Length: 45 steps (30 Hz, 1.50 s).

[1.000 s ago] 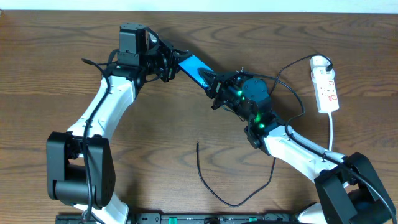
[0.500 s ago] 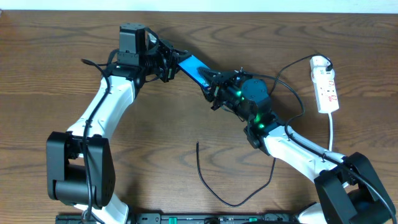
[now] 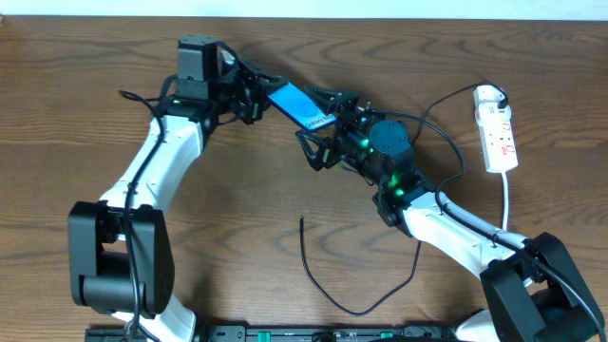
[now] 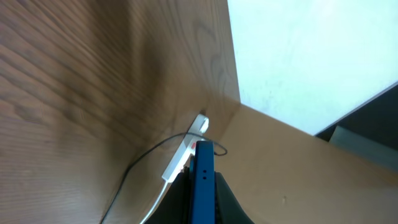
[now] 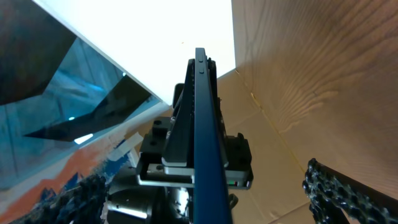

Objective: Plug charger to phone and switch on socket
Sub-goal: 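Open the right gripper and pull the phone back left with the left gripper, then move the right gripper down over the black cable's plug end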

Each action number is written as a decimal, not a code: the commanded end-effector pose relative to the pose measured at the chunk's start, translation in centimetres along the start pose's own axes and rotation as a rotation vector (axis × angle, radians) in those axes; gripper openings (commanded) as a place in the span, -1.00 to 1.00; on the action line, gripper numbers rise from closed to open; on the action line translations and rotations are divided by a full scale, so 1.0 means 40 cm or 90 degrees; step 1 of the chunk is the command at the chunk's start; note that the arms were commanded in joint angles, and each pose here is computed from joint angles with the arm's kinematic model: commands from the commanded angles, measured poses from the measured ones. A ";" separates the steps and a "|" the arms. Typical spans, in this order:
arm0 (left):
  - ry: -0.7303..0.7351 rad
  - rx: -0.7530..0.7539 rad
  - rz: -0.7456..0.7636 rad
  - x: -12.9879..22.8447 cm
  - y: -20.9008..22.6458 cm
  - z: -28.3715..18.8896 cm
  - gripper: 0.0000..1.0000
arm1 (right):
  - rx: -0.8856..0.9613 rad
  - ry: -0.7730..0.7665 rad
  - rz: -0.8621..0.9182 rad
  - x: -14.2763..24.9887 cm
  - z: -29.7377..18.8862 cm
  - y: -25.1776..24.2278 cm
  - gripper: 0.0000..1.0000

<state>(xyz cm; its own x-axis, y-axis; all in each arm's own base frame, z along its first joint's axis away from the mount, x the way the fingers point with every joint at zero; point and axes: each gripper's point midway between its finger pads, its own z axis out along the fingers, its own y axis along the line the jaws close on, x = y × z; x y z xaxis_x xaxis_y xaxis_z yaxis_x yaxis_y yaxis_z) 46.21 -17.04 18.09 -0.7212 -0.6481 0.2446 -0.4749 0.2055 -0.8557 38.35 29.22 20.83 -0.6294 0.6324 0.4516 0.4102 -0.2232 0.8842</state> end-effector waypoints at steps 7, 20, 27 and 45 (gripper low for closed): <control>-0.002 0.056 0.011 -0.086 -0.026 -0.121 -0.85 | -0.013 0.008 -0.078 -0.006 -0.004 0.032 0.98; 0.067 0.148 0.170 -0.118 -0.038 -0.260 -0.86 | -0.010 0.044 -0.305 -0.027 -0.023 0.044 0.98; 0.091 0.186 0.304 -0.096 -0.046 -0.282 -0.85 | -0.002 0.079 -0.457 -0.040 -0.038 0.043 0.99; 0.063 0.209 0.399 -0.125 -0.042 -0.328 -0.85 | 0.498 0.025 -0.682 -0.100 -0.140 0.018 0.99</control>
<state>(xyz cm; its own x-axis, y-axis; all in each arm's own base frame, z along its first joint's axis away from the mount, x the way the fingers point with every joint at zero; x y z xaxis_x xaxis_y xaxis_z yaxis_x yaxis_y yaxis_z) 44.69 -5.28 22.67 -0.8695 -0.4209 -0.2585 0.1434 0.2857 -0.9475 37.42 23.77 20.27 -0.9125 0.2894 -0.2891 0.0350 0.7595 0.6496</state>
